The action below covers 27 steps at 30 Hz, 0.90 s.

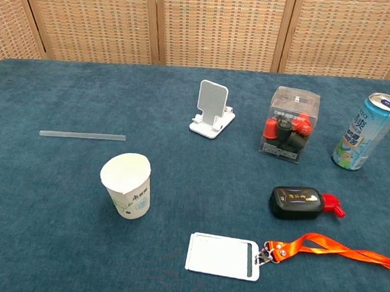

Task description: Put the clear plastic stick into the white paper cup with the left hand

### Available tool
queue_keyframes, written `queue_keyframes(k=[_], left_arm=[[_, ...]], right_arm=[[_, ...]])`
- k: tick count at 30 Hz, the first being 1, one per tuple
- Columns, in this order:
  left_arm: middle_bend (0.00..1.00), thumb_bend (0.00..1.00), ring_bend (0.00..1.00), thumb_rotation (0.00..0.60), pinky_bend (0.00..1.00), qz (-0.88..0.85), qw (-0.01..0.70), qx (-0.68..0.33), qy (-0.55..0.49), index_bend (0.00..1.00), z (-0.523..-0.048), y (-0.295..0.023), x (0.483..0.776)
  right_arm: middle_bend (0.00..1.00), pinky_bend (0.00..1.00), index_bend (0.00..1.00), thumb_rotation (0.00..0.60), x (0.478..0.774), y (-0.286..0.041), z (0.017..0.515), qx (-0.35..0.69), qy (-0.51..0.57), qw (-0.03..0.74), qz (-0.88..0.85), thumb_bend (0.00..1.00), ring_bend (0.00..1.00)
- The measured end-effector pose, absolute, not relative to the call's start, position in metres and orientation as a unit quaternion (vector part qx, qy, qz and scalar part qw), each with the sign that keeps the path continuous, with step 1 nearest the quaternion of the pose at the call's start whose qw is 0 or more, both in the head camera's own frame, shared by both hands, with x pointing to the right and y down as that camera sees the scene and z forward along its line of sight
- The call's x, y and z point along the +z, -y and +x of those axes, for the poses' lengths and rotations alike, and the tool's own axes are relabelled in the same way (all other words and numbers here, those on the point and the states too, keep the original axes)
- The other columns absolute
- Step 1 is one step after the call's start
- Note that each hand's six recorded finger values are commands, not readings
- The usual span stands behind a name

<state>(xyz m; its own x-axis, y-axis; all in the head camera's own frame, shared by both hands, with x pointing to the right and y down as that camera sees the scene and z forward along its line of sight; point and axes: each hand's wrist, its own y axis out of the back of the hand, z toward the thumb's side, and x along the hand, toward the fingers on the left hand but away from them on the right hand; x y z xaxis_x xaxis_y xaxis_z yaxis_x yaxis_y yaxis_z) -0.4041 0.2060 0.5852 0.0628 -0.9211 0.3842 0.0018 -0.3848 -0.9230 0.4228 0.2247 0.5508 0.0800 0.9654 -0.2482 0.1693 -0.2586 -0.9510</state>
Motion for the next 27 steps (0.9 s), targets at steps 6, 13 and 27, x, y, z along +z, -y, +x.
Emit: queue_keyframes(k=[6,13,27], left_arm=[[0.00,0.17,0.00,0.600,0.00,-0.604,0.405,-0.571,-0.381,0.00,-0.405,-0.205,0.585],[0.00,0.17,0.00,0.600,0.00,-0.605,0.400,-0.572,-0.382,0.00,-0.405,-0.203,0.588],[0.00,0.18,0.00,0.600,0.00,-0.609,0.393,-0.566,-0.393,0.18,-0.400,-0.163,0.600]], right_arm=[[0.00,0.00,0.04,0.600,0.551,-0.226,0.422,0.498,0.459,0.397,-0.620,0.08,0.00],[0.00,0.00,0.05,0.600,0.551,-0.224,0.425,0.499,0.462,0.393,-0.618,0.08,0.00],[0.00,0.00,0.06,0.600,0.557,-0.224,0.428,0.510,0.460,0.379,-0.620,0.08,0.00]])
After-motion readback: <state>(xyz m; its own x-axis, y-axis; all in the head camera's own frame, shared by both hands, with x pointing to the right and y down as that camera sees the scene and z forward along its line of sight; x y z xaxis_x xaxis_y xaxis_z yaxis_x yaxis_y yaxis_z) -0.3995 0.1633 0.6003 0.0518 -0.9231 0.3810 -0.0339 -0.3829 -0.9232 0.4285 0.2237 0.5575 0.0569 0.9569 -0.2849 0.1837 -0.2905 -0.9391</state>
